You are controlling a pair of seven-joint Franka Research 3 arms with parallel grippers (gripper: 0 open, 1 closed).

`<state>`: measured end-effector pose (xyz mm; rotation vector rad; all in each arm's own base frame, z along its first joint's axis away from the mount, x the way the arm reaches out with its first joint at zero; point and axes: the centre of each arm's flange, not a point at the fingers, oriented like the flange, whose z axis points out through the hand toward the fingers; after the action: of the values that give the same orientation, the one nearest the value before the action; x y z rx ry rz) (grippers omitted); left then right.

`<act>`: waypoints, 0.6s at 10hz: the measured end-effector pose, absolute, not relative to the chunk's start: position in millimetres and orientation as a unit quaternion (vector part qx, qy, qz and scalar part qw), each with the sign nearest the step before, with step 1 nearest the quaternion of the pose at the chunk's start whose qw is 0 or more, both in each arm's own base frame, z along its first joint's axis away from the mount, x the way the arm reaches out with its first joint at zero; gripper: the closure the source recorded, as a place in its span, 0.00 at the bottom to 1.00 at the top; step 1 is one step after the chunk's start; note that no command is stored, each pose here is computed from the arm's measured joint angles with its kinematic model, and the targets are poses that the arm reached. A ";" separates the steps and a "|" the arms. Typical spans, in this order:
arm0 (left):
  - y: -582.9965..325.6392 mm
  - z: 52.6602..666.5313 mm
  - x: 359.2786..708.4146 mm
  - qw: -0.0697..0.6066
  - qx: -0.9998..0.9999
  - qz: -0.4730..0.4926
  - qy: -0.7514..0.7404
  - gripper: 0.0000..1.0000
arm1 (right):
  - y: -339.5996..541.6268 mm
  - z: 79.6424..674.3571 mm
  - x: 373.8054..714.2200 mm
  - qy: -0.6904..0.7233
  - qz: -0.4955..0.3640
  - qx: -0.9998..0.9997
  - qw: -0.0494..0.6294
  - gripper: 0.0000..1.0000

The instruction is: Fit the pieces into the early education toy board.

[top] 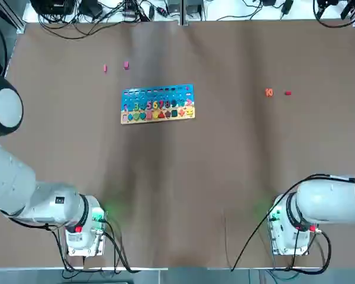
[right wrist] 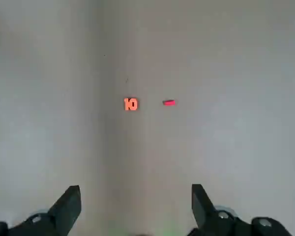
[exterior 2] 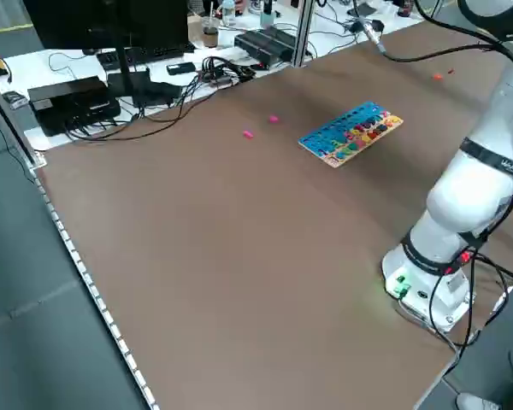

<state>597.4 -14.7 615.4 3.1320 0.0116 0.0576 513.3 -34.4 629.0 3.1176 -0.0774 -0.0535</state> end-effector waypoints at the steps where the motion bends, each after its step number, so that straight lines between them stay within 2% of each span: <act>1: -14.7 615.2 597.4 0.005 1.000 0.018 0.004 0.01 | -34.5 625.6 515.2 -0.025 -0.021 0.999 0.011 0.01; 6: -16.6 607.0 598.2 0.006 1.000 0.010 0.002 0.02 | -29.6 592.4 536.9 -0.017 -0.040 0.999 0.012 0.04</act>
<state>598.2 -16.6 607.0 3.1295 0.0076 0.0315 536.9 -29.6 592.4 3.1155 -0.0523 -0.1251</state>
